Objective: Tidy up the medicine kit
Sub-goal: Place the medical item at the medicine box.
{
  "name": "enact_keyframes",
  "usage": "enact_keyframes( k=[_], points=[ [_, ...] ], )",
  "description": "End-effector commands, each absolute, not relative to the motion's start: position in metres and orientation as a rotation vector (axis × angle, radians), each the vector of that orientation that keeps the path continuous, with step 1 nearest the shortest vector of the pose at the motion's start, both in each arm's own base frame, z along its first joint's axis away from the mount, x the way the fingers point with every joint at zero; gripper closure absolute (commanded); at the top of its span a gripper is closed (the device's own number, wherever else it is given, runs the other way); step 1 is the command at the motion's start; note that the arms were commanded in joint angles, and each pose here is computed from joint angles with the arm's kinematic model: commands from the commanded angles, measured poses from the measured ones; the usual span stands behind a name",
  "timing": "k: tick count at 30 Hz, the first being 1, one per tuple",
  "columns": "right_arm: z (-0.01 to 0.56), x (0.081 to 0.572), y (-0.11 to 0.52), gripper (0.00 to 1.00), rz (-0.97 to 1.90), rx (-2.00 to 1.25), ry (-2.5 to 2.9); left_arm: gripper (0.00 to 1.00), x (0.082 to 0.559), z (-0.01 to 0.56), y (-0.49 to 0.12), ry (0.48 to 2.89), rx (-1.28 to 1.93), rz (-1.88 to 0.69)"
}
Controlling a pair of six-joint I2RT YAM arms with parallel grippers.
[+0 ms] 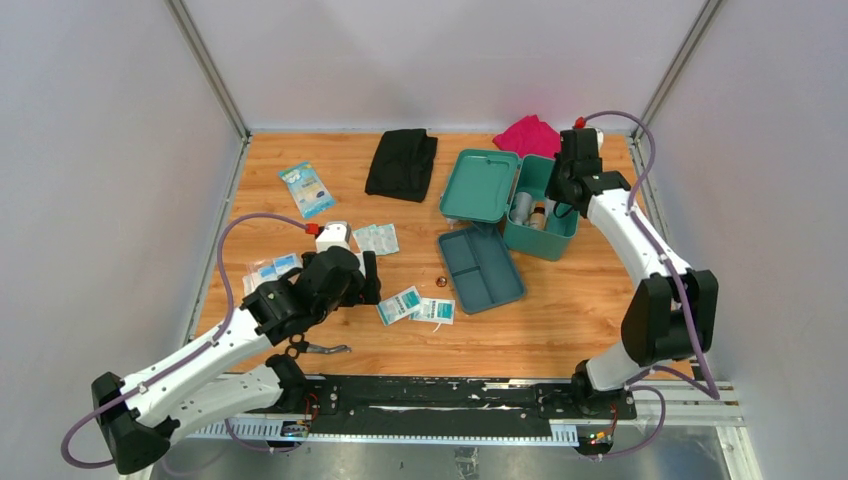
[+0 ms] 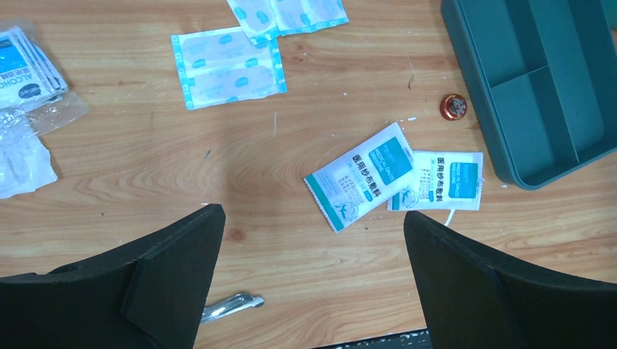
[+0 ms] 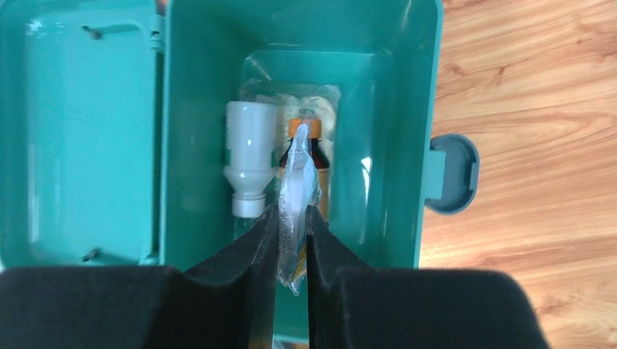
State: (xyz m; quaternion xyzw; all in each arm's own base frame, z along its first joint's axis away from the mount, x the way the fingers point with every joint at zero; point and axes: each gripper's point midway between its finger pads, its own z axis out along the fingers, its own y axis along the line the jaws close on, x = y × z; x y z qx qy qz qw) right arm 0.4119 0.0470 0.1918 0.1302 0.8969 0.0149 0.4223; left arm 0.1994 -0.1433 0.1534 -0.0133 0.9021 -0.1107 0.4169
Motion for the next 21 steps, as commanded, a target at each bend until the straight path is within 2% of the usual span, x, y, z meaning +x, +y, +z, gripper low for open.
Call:
enact_keyframes(
  k=[1, 7, 10, 13, 15, 18, 21],
  points=[
    [0.184, 0.421, 0.019, 0.98, -0.161, 0.295, 2.287, 0.0, 0.204, 0.15, -0.133, 2.249, -0.036, -0.193],
    [0.16, 0.437, 0.005, 0.96, -0.327, 0.261, 2.369, 0.0, 0.211, 0.148, -0.125, 2.254, -0.038, -0.093],
    [0.145, 0.443, 0.001, 0.92, -0.407, 0.229, 2.426, 0.0, 0.213, 0.145, -0.119, 2.265, -0.075, -0.07],
    [0.134, 0.445, 0.001, 0.81, -0.472, 0.2, 2.488, 0.0, 0.217, 0.139, -0.104, 2.274, -0.156, -0.034],
    [0.127, 0.446, 0.008, 0.64, -0.454, 0.167, 2.53, 0.0, 0.22, 0.131, -0.096, 2.296, -0.205, -0.027],
    [0.125, 0.451, 0.033, 0.51, -0.264, 0.123, 2.554, 0.0, 0.227, 0.122, -0.088, 2.329, -0.265, -0.05],
    [0.137, 0.453, 0.07, 0.44, 0.015, 0.035, 2.522, 0.0, 0.233, 0.121, -0.083, 2.34, -0.304, -0.065]
  ],
)
